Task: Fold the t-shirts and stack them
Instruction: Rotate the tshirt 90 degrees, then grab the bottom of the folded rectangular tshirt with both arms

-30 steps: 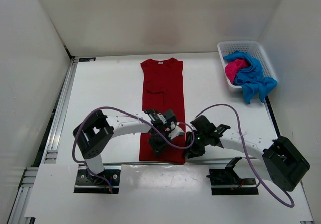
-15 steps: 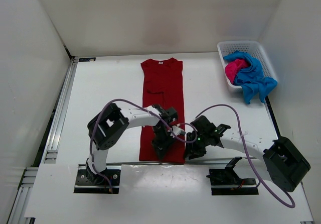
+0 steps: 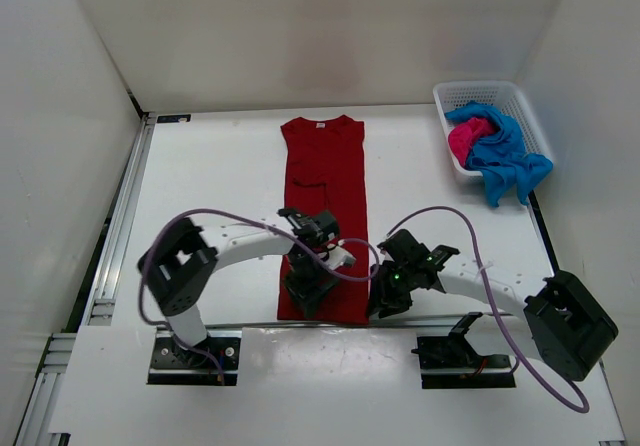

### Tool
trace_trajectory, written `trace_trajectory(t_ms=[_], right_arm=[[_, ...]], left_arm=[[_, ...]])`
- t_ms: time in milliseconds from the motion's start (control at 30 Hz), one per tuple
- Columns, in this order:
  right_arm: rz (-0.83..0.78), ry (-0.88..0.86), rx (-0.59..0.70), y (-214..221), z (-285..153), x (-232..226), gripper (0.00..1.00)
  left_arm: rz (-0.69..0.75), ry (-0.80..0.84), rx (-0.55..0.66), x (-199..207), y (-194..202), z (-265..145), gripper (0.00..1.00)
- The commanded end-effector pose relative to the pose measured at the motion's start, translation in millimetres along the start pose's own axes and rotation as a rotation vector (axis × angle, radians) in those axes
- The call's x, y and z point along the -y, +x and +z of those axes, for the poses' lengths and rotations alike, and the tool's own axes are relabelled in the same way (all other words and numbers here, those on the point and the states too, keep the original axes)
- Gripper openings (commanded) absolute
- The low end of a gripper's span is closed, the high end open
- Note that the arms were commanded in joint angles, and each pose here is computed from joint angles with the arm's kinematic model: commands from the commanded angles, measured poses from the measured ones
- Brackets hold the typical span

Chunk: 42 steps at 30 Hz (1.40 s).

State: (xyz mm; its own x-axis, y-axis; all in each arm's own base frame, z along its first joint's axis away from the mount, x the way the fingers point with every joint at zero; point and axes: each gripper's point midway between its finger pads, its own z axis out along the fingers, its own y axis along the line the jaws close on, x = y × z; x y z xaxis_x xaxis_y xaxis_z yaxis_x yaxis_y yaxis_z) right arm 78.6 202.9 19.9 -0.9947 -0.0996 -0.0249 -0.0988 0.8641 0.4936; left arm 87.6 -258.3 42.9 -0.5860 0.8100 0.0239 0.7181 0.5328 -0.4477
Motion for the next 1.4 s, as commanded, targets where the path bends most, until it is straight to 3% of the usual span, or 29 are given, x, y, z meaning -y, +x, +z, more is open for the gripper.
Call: trace_trajectory(t_ms=[0,167,333,433,733,1067,1167,1200,1300,1367], right_arm=[[-0.032,0.020,-0.038,4,-1,3,0.47],[-0.036,0.006,-0.038,3,1,0,0.47],[-0.041,-0.010,-0.034,-2,4,-5,0.47],[-0.042,-0.018,-0.039,-2,5,-6,0.47],[-0.029,-0.044,-0.034,-8,9,-14,0.46],[-0.029,-0.046,-0.094,3,17,-16,0.45],[-0.029,-0.053,-0.100,4,17,-17,0.45],[-0.029,-0.053,-0.100,4,17,-17,0.45],[-0.029,-0.053,-0.100,4,17,-17,0.45],[-0.025,-0.047,-0.107,5,18,-15,0.40]], left_arm=[[-0.004,-0.151,0.048,-23,24,-26,0.66],[-0.108,-0.296,0.022,-72,63,-21,0.66],[-0.156,-0.333,0.054,-95,55,-15,0.66],[-0.157,-0.256,0.087,-86,36,-15,0.65],[-0.163,-0.095,0.089,-65,32,-2,0.61],[-0.153,-0.084,0.063,-62,33,6,0.59],[-0.175,-0.078,-0.014,-63,44,18,0.52],[-0.182,-0.087,-0.032,-67,46,21,0.43],[-0.199,-0.084,-0.070,-68,52,26,0.39],[-0.196,-0.076,-0.061,-67,48,25,0.34]])
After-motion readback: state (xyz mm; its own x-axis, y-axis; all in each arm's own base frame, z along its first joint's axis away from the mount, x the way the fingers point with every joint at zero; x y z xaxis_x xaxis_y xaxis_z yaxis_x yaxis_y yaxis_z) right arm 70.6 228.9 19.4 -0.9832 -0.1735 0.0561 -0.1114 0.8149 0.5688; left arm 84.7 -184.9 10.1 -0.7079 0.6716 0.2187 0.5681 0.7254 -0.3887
